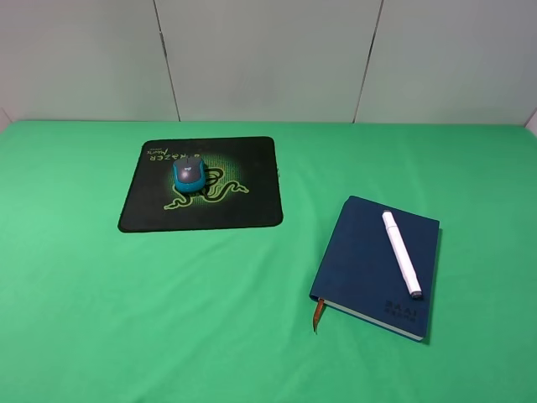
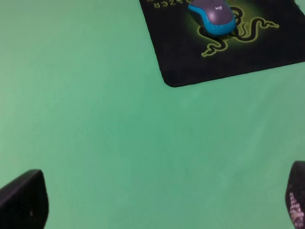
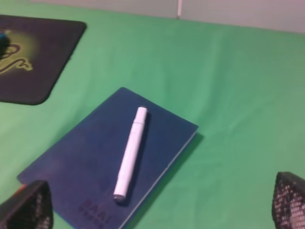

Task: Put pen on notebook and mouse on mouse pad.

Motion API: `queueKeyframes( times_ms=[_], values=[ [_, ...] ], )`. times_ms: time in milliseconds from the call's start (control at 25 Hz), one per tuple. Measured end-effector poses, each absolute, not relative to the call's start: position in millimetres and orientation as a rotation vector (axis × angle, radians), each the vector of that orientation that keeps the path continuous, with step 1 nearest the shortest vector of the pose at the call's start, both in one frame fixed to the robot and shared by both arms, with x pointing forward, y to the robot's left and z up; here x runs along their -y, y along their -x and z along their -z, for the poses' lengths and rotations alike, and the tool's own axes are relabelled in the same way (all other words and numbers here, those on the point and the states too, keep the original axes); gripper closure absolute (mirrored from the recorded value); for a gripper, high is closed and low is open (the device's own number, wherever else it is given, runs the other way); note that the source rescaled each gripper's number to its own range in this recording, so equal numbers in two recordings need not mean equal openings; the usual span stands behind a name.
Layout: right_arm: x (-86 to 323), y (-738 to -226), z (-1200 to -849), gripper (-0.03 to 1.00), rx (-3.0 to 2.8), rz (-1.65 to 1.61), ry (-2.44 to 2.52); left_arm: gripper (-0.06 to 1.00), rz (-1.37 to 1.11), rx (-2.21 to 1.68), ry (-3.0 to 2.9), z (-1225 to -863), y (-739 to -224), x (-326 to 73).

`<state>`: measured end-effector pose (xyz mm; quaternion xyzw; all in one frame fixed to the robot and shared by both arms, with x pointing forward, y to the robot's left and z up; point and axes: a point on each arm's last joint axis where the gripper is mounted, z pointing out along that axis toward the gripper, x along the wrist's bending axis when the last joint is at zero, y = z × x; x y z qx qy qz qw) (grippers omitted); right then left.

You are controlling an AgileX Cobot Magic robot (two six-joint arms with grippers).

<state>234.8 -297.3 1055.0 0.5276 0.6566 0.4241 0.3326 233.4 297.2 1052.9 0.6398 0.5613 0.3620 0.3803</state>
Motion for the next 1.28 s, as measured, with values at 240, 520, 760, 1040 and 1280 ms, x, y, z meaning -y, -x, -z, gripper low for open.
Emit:
queueKeyframes(
  times_ms=[240,520,760,1040,1280],
  values=[
    [296.7,-235.1,-1055.1,-0.03,-1.637,-1.062,-1.441,-0.06,-0.924,-1.433,-1.633,-1052.9,-233.4,-297.2],
    [296.4,-235.4,-1055.1,-0.03,-1.562,-1.015,-1.496,-0.06,-0.925,-1.433,-1.633,-1052.9,-233.4,-297.2],
    [296.4,-235.4,-1055.1,-0.03,-1.557,-1.011,-1.500,-0.06,-0.925,-1.433,-1.633,-1052.9,-233.4,-297.2],
    [296.4,-235.4,-1055.1,-0.03,-1.557,-1.011,-1.500,-0.06,-0.925,-1.433,-1.633,-1052.9,-233.4,-297.2],
    [296.3,-235.4,-1055.2,-0.03,-1.556,-1.013,-1.499,-0.06,-0.925,-1.433,-1.633,-1052.9,-233.4,-297.2]
  ],
)
